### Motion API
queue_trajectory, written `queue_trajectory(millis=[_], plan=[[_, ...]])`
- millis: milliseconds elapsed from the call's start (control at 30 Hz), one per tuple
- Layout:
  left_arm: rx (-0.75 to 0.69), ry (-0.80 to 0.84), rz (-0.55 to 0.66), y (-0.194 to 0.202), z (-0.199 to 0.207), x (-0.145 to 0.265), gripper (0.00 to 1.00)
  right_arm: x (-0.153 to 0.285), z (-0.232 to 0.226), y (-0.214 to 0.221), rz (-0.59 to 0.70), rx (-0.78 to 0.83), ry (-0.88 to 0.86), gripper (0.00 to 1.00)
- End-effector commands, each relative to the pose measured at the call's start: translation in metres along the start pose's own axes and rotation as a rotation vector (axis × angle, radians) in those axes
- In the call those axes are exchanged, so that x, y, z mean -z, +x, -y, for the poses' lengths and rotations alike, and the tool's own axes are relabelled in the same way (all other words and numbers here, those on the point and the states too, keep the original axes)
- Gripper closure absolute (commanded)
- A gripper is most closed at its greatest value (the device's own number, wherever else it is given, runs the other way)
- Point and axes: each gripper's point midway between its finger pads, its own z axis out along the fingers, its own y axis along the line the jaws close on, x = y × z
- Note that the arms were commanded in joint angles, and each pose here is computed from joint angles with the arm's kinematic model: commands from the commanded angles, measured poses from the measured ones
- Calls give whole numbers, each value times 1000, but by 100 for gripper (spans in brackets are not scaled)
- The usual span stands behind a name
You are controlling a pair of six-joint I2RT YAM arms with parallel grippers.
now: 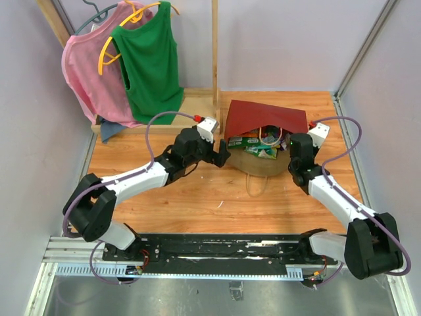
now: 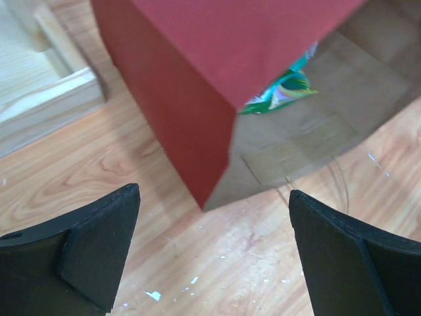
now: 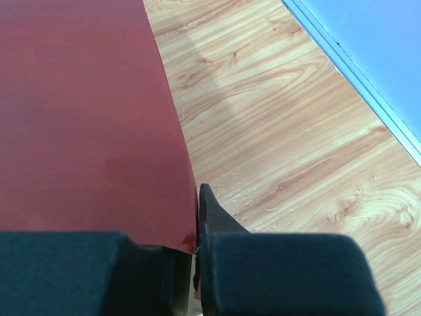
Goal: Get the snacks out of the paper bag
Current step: Adjust the paper bag at the center of the board.
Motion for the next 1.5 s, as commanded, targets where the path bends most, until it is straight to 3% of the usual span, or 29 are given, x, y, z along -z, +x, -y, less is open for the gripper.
queue_trajectory(millis=[0, 100, 167, 267, 367, 533, 667, 1033, 1267, 1467], plan=[[-79, 53, 37, -10, 25, 3, 0, -2, 6, 4, -7, 9, -2, 88], [-91, 39, 85, -10, 32, 23, 0, -2, 2, 7, -18, 6, -17, 71], [-62, 21, 166, -21, 33, 39, 0, -3, 1, 9, -24, -2, -18, 53], [-84, -137, 176, -11, 17, 41, 0, -6, -3, 14, -38, -8, -26, 42], [-124, -230, 163, -6, 13, 34, 0, -7, -7, 19, -53, -11, -42, 40], [-95, -164, 204, -15, 32, 19, 0, -2, -15, 22, -62, -41, -102, 39], [-108, -249, 196, -18, 22, 0, 0, 2, -18, 27, -69, -60, -125, 39], [-149, -244, 183, -8, 25, -30, 4, 25, -16, 30, -16, -119, -146, 55], [-98, -186, 182, 1, 19, -33, 25, 29, -7, 27, 39, -133, -147, 84], [-31, -114, 201, 6, 2, -40, 61, 24, -10, 22, 48, -69, -141, 99]])
